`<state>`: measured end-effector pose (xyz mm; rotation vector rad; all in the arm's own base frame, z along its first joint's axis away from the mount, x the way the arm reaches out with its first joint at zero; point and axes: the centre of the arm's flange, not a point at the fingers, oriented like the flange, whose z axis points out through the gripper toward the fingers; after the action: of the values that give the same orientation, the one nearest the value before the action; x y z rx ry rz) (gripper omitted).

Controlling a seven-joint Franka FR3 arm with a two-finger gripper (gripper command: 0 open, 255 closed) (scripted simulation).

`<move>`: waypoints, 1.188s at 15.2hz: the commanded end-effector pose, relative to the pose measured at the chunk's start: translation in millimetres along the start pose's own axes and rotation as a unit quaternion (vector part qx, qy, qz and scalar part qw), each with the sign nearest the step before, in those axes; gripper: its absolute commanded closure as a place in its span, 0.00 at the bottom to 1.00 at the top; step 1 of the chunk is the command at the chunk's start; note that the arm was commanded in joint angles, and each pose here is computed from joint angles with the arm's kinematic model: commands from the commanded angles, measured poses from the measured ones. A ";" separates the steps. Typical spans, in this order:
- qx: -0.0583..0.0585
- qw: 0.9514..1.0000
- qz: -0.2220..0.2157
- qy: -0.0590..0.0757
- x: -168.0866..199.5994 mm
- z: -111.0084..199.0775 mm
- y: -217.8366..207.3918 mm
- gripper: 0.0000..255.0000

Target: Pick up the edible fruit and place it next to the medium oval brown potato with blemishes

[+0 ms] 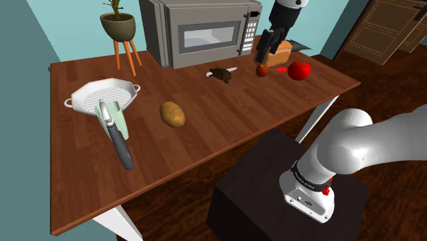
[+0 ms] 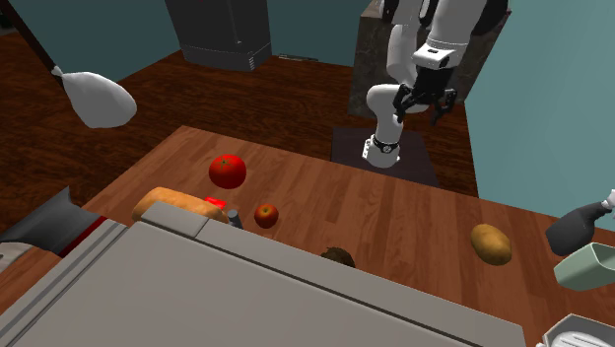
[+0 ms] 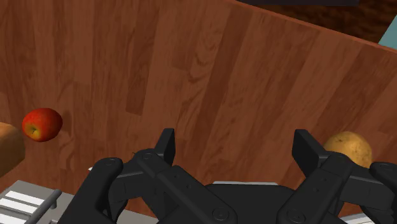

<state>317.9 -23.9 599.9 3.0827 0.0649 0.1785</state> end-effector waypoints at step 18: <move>-0.037 0.998 -0.007 0.040 41.8 128.4 165.1 0.00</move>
<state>375.2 -182.7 492.8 3.0075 0.0787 0.2883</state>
